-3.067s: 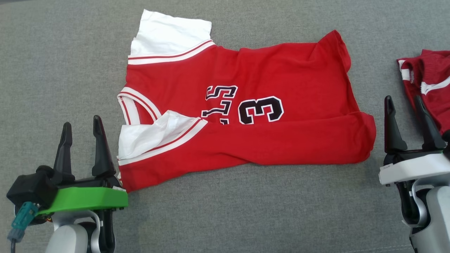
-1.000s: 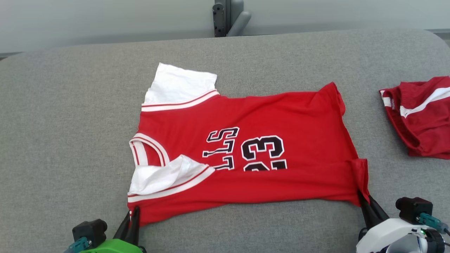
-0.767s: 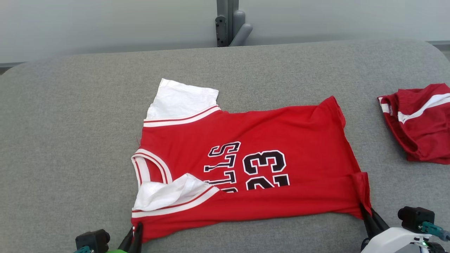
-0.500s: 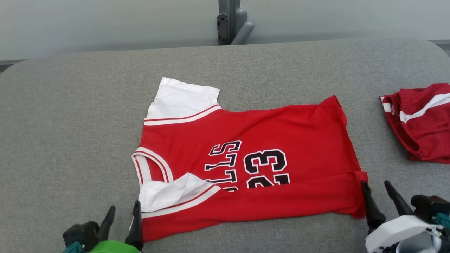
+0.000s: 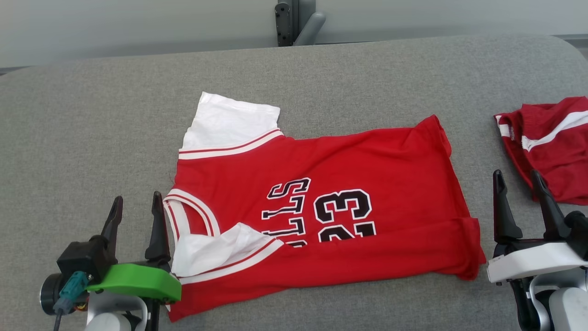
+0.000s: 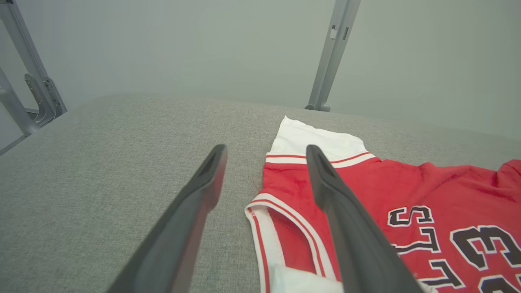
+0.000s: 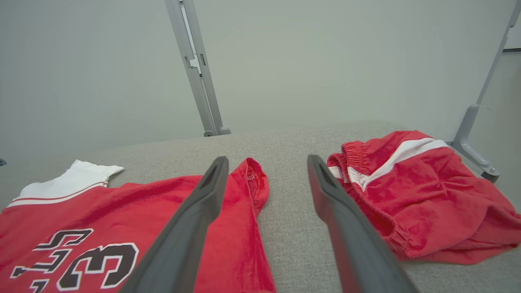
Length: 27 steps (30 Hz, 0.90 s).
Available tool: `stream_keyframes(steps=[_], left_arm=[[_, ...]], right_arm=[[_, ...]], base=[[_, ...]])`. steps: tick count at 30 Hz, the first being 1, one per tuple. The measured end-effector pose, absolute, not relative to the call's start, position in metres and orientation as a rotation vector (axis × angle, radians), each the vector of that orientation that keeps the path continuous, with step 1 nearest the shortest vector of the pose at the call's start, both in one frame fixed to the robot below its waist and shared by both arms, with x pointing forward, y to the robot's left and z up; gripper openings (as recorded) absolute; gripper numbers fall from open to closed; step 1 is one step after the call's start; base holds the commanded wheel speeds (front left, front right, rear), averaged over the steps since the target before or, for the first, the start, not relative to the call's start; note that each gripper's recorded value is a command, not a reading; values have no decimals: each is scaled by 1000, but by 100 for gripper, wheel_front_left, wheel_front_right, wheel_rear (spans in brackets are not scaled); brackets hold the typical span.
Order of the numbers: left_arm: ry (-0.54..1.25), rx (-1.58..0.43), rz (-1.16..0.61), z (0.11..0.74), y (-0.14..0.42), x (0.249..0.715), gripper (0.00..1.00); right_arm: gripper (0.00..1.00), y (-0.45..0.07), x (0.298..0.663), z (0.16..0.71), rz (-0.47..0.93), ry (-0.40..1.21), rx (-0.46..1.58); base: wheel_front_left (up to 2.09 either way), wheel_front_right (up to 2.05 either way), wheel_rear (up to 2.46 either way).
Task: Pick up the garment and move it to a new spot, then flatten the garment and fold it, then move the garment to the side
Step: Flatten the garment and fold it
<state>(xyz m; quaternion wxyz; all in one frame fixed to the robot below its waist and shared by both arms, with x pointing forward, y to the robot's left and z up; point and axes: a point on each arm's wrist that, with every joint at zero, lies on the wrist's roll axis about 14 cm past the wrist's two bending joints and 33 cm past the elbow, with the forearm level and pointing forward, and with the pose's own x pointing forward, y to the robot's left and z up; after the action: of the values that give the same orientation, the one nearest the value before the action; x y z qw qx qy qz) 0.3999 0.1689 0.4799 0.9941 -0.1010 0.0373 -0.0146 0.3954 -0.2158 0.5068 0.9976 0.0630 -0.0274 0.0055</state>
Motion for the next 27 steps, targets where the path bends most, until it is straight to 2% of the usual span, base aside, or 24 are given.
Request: stream_keyframes(steps=[7, 12, 22, 27], left_arm=[[62, -173, -84, 488, 159, 436, 100], [98, -171, -147, 489, 148, 485, 100], [358, -148, -252, 429, 133, 566, 100], [489, -147, -280, 389, 120, 591, 100]], right_arm=[[100, -212, 405, 502, 13, -51, 138], [100, -201, 420, 496, 46, -36, 137], [100, -193, 436, 467, 65, 21, 144], [100, -207, 437, 449, 16, 56, 151]], base=[[0, 0, 0], [0, 0, 0], [0, 0, 0], [0, 0, 0]])
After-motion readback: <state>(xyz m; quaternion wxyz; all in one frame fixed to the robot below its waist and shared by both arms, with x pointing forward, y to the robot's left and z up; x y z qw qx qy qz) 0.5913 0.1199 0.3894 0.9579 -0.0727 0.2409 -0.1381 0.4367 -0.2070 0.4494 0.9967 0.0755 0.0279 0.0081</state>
